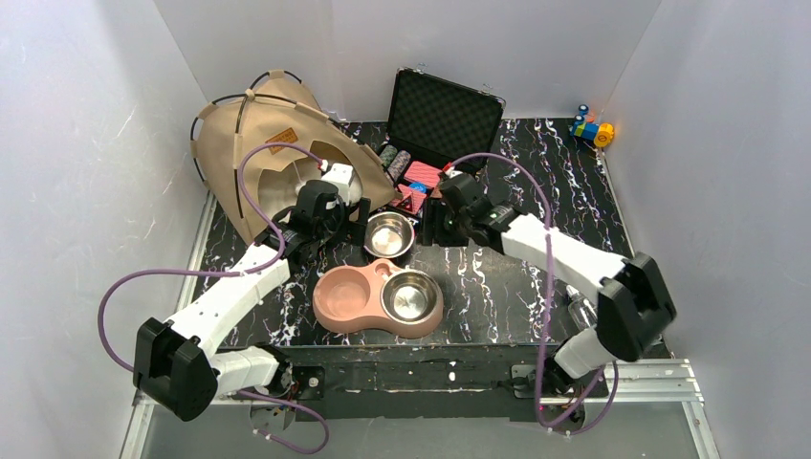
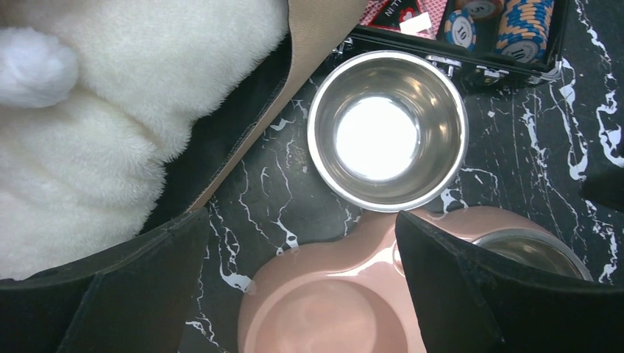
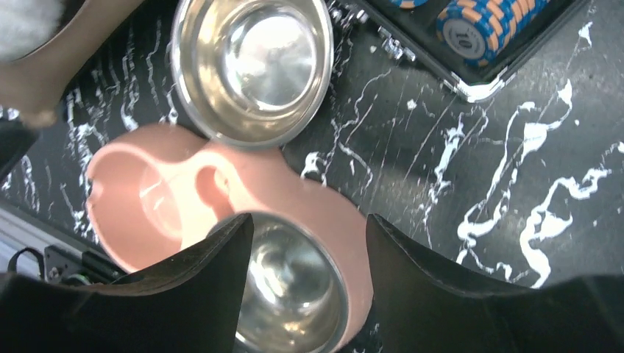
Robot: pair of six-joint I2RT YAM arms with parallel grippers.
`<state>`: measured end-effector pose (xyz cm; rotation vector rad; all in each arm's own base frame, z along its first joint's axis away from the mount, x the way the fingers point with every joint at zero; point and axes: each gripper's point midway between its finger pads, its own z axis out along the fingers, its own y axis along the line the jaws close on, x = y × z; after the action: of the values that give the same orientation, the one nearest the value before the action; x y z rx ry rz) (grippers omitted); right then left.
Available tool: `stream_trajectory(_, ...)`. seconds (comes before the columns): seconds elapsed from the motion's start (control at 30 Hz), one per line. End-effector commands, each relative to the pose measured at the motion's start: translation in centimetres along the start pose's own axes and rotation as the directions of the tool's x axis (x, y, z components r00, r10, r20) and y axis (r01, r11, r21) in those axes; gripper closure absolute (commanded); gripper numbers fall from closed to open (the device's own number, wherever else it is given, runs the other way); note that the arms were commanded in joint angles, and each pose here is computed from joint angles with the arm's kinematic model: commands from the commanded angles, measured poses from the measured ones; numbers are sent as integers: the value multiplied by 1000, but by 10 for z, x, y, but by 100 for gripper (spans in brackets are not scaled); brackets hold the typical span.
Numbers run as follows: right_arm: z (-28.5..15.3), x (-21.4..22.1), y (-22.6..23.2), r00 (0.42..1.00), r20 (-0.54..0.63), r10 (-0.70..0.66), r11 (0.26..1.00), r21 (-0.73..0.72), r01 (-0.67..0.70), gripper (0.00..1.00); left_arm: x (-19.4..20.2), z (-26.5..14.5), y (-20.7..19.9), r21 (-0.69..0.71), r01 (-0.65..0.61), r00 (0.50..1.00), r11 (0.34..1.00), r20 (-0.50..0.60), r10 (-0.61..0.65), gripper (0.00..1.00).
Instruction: Set up the pet tent
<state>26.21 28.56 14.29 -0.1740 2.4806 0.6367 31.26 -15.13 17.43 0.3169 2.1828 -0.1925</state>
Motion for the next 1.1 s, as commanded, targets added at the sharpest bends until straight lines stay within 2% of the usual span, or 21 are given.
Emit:
stream_trajectory(0.0,30,-18,6,999,-18,35,999,-17,-35,36,-17,-10,10,-44,-5,998,999,64,7,2)
stream_trajectory(0.3,94,-26,14,984,-72,163,980,-103,-170,39,-20,-12,11,-48,-4,997,999,77,7,2)
stream_trajectory(0.53,123,-29,12,964,-96,246,963,-87,-255,46,-22,-12,11,-48,-5,997,999,83,9,2)
stream_trajectory(0.57,125,-30,13,961,-98,258,959,-92,-267,49,-22,-12,12,-50,-5,997,999,82,9,2)
stream_trajectory(0.67,125,-36,16,954,-99,284,950,-107,-294,71,-22,-12,13,-57,-8,997,998,83,12,2)
stream_trajectory(0.83,109,-48,7,951,-30,307,949,-69,-308,99,-25,-15,18,-82,-5,995,997,96,13,2)
stream_trajectory(1.07,58,-63,7,964,56,259,964,-82,-254,99,-31,-24,25,-108,12,992,994,129,2,2)
